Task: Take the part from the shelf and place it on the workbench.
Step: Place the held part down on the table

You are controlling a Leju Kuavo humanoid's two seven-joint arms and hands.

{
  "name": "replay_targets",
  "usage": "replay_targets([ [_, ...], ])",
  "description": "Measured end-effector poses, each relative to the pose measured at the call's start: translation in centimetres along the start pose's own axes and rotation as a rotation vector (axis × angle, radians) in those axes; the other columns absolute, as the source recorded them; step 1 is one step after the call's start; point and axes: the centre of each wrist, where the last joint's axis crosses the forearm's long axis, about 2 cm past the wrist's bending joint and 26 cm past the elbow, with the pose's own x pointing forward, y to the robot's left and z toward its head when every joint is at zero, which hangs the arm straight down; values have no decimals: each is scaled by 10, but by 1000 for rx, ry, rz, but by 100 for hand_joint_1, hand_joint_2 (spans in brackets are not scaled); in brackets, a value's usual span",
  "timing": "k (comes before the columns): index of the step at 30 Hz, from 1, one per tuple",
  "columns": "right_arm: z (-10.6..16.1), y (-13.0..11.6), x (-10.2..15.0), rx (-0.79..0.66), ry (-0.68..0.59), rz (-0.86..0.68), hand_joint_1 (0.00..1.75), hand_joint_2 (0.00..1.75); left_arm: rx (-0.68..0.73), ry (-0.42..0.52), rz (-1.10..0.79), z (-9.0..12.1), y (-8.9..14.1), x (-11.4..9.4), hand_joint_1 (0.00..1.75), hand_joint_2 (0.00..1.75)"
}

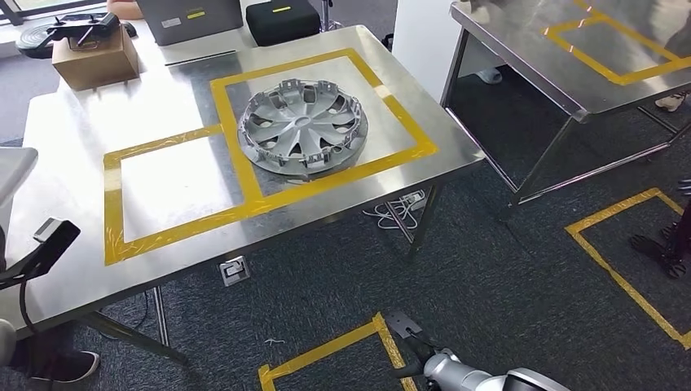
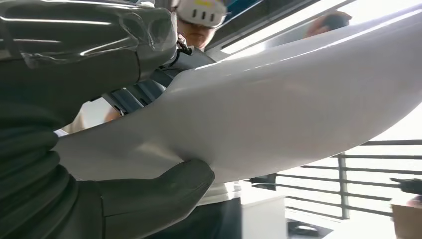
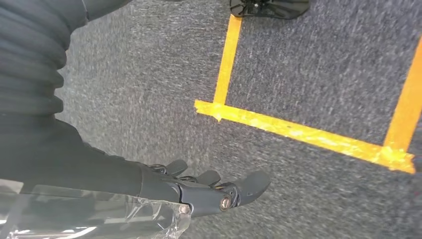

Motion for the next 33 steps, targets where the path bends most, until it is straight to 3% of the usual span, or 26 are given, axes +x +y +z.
replay_targets([
  [10,0,-3,14,4,-35,22,0,175,73,-191,-1,-29,48,64,175,175],
  [23,0,-6,9,-16,-45,7,0,175,138,-417,9,-39,100,145,175,175],
  [28,0,-7,10,-20,-49,-2,0,175,108,-455,31,-35,105,162,175,175],
  [33,0,-4,11,-9,-49,15,0,175,130,-444,-1,-37,109,162,175,175],
])
